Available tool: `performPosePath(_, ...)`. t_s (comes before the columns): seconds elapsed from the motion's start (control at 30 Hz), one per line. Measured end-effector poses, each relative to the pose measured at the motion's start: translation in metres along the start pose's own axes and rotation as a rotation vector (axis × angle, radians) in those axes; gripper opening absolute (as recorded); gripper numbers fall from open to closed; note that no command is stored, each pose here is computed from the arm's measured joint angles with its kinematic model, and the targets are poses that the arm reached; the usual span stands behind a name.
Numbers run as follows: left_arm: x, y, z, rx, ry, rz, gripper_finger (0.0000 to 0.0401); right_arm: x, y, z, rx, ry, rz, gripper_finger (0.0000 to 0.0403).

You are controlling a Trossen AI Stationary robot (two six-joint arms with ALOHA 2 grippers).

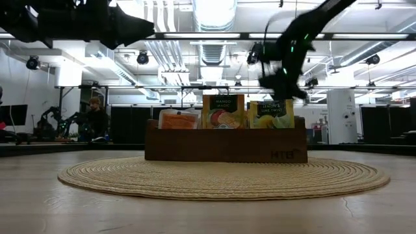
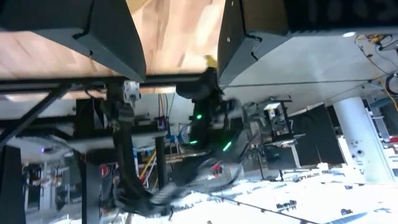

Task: Pick & Place Tea
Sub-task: Put the yellow tea bag into the right section of the wooden organizer

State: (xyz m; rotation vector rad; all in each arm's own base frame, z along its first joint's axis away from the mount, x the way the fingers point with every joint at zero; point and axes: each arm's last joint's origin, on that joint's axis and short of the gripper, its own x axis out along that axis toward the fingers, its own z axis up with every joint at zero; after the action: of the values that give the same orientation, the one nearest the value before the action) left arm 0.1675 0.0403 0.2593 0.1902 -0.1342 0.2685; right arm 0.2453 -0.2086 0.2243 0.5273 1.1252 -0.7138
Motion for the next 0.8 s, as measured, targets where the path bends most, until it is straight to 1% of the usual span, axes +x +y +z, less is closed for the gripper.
performPosePath(0.1,0.007,0.0,-0.001,-0.012,-0.032,0.005,0.0192,-0.028,0.037,-0.007,-0.027,-0.342,-0.01,0.0021)
performPosePath(0.2,0.016,-0.002,-0.007,-0.012,-0.046,0.006,0.0192,-0.05,0.072,-0.021,-0.035,-0.637,-0.009,0.0022)
performPosePath(0.27,0.023,-0.003,-0.011,-0.012,-0.059,0.006,0.0192,-0.061,0.092,-0.033,-0.033,-0.798,-0.028,0.0022)
performPosePath(0.33,0.032,-0.004,-0.015,-0.004,-0.067,0.005,0.0192,-0.066,0.11,-0.045,-0.049,-0.913,-0.055,0.0023)
performPosePath(0.4,0.043,-0.006,-0.016,0.006,-0.066,-0.004,0.0192,-0.067,0.125,-0.056,-0.066,-0.985,-0.08,0.0023)
performPosePath(0.47,0.057,-0.011,-0.015,0.029,-0.062,-0.024,0.0192,-0.067,0.137,-0.062,-0.079,-1.041,-0.078,0.0023)
performPosePath(0.53,0.075,-0.018,-0.015,0.073,-0.048,-0.051,0.0192,-0.065,0.145,-0.066,-0.094,-1.066,-0.07,0.0024)
performPosePath(0.6,0.092,-0.027,-0.014,0.141,-0.04,-0.078,0.0192,-0.062,0.149,-0.066,-0.102,-1.069,-0.062,0.0024)
performPosePath(0.63,0.101,-0.03,-0.014,0.173,-0.028,-0.075,0.0192,-0.06,0.151,-0.067,-0.107,-1.07,-0.062,0.0024)
performPosePath(0.73,0.125,-0.039,-0.013,0.27,0.032,-0.01,0.0192,-0.058,0.153,-0.067,-0.121,-1.066,-0.066,0.0024)
performPosePath(0.8,0.139,-0.043,-0.014,0.331,0.076,0.015,0.0192,-0.057,0.153,-0.068,-0.123,-1.063,-0.06,0.0024)
